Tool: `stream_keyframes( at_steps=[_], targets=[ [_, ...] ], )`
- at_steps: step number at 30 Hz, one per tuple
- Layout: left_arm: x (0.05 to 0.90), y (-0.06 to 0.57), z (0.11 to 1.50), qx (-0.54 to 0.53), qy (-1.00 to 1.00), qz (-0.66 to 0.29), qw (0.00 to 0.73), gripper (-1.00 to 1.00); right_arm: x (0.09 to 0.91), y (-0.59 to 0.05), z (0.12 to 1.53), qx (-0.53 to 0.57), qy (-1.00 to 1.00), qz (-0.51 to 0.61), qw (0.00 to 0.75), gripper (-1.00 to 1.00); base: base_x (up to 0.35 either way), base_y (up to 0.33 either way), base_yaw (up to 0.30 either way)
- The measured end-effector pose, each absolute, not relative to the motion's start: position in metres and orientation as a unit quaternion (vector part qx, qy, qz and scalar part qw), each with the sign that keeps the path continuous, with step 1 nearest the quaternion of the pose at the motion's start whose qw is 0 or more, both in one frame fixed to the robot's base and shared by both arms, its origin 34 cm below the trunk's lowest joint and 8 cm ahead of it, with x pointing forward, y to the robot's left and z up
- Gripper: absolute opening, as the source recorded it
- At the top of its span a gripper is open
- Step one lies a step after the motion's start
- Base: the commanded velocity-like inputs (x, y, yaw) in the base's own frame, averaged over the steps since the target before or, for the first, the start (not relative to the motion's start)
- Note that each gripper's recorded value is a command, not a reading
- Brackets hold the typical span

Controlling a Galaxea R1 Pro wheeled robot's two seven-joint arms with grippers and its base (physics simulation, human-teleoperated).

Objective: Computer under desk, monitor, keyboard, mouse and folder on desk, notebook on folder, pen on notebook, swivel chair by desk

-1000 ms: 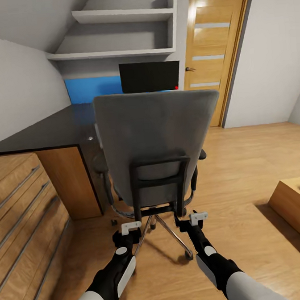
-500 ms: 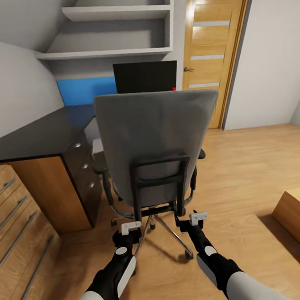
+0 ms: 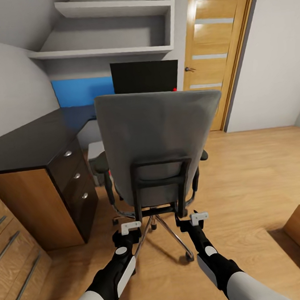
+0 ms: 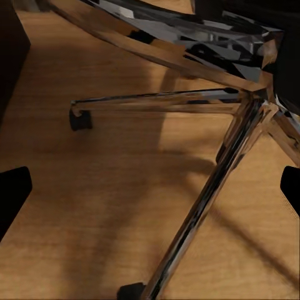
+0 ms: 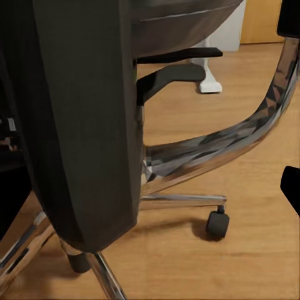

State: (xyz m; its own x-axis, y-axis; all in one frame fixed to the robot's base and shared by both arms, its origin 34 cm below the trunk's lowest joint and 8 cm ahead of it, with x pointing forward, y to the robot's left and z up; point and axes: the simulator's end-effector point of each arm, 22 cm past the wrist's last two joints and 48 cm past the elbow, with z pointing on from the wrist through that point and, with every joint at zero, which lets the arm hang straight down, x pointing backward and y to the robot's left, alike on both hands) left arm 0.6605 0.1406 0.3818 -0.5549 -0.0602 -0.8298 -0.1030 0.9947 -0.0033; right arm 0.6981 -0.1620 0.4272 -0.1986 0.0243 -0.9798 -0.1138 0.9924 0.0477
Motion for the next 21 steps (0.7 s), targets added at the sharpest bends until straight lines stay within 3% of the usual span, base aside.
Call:
stream_keyframes(
  at_steps=[21],
  targets=[
    [0.66, 0.1418, 0.3812, -0.048, 0.882, 0.024, 0.469, 1.0, 0.6957, -0.1637, 0.4221, -0.026, 0.776, 0.053, 0.628, 1.0, 0.324, 0.0, 0.013]
  ],
)
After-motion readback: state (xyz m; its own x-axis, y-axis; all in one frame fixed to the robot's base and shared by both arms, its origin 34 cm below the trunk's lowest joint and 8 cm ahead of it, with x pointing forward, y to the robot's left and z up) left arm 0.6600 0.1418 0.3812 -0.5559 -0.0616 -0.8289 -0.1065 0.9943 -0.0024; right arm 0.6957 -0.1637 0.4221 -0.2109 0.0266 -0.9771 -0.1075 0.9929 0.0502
